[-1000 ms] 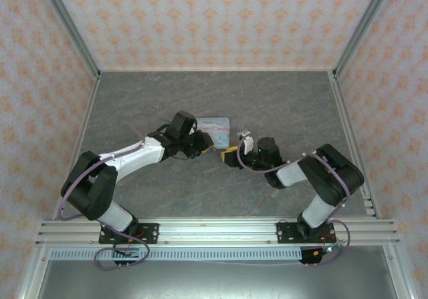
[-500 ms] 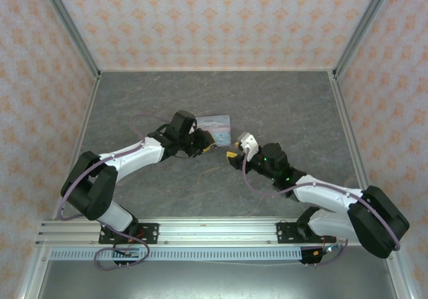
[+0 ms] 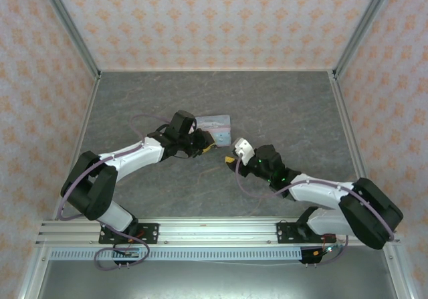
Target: Unlock the padlock with the key
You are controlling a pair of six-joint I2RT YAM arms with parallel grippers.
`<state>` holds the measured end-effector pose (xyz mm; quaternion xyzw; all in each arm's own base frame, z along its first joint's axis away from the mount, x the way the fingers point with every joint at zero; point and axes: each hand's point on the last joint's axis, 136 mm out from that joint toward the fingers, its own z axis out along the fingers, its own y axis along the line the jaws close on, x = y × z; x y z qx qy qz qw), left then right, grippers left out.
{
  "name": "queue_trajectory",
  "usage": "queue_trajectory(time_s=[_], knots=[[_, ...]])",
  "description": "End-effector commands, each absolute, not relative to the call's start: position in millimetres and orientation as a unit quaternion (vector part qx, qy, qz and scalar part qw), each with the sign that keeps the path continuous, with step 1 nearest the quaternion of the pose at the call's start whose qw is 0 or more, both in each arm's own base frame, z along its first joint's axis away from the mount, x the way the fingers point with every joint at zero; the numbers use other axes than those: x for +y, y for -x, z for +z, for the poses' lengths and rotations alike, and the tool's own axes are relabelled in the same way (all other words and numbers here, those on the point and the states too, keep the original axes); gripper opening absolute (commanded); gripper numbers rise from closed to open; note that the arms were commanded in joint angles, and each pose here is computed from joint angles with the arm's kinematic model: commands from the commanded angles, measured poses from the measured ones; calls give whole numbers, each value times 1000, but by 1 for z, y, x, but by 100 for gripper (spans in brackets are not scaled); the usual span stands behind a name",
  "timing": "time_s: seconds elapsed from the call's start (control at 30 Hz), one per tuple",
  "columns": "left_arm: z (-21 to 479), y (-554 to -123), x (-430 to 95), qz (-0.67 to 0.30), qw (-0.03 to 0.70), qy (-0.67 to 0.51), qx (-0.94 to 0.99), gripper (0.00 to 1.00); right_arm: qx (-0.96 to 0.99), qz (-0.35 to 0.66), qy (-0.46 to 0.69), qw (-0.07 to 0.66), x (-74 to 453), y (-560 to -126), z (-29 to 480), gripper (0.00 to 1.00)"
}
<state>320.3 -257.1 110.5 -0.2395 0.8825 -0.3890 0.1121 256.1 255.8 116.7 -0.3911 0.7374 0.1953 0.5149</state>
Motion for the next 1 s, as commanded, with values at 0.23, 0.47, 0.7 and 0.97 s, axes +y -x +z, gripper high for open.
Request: queue_trajectory(time_s=[0.23, 0.47, 0.7, 0.97], knots=[[127, -319, -263, -425, 126, 214, 870, 0, 719, 296, 350, 522, 294, -270, 138, 48], [132, -320, -265, -430, 130, 203, 870, 0, 729, 401, 276, 481, 296, -289, 142, 48], [132, -320, -266, -433, 129, 201, 869, 0, 730, 450, 257, 445, 305, -292, 137, 47], [133, -322, -268, -435, 129, 200, 868, 0, 732, 469, 251, 425, 313, -294, 130, 39]])
